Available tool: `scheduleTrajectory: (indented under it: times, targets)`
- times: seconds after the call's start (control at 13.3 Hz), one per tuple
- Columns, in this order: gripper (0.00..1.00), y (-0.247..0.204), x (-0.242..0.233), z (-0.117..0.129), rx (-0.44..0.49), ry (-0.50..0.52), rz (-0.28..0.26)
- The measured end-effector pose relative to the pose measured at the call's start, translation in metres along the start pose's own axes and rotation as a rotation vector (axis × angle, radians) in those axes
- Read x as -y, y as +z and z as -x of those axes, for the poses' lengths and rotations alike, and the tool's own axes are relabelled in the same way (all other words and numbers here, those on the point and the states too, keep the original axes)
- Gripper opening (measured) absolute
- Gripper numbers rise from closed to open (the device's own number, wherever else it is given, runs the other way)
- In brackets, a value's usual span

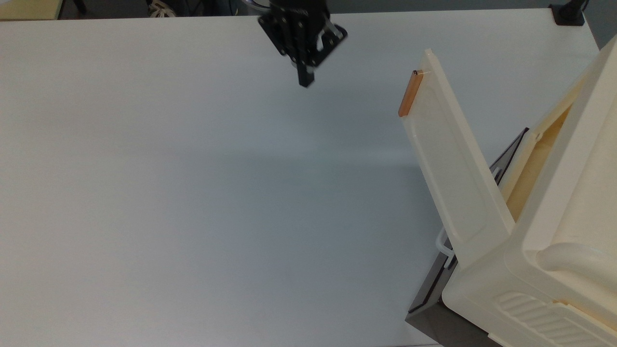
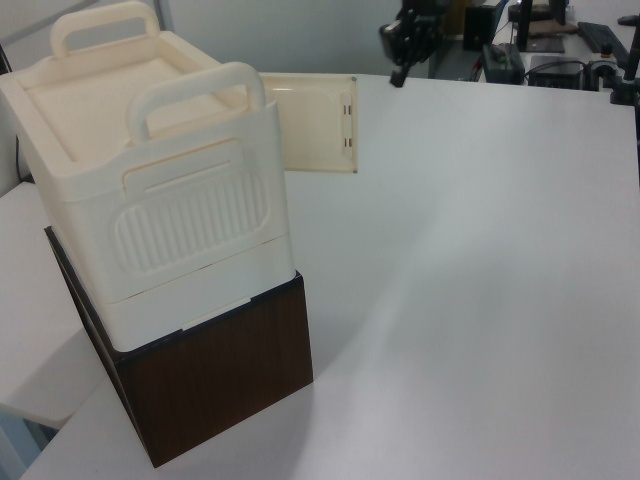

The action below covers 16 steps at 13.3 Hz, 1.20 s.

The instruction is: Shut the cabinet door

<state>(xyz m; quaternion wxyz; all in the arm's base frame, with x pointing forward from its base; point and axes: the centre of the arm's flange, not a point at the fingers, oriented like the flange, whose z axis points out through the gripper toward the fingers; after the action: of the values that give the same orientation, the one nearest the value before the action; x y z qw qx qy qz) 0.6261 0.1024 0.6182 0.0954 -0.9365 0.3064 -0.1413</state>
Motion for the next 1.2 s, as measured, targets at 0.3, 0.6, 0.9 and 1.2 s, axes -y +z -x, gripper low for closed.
scheduleTrajectory:
  times: [0.3, 0.6, 0.9, 1.2]
  targets:
    - [0.02, 0.022, 0.052, 0.024, -0.046, 0.253, -0.096]
    - [0.03, 0.012, 0.098, 0.054, -0.069, 0.320, -0.212]
    - [0.10, 0.010, 0.139, 0.107, -0.040, 0.243, -0.269]
    - [0.11, 0.026, 0.179, 0.160, -0.024, 0.165, -0.341]
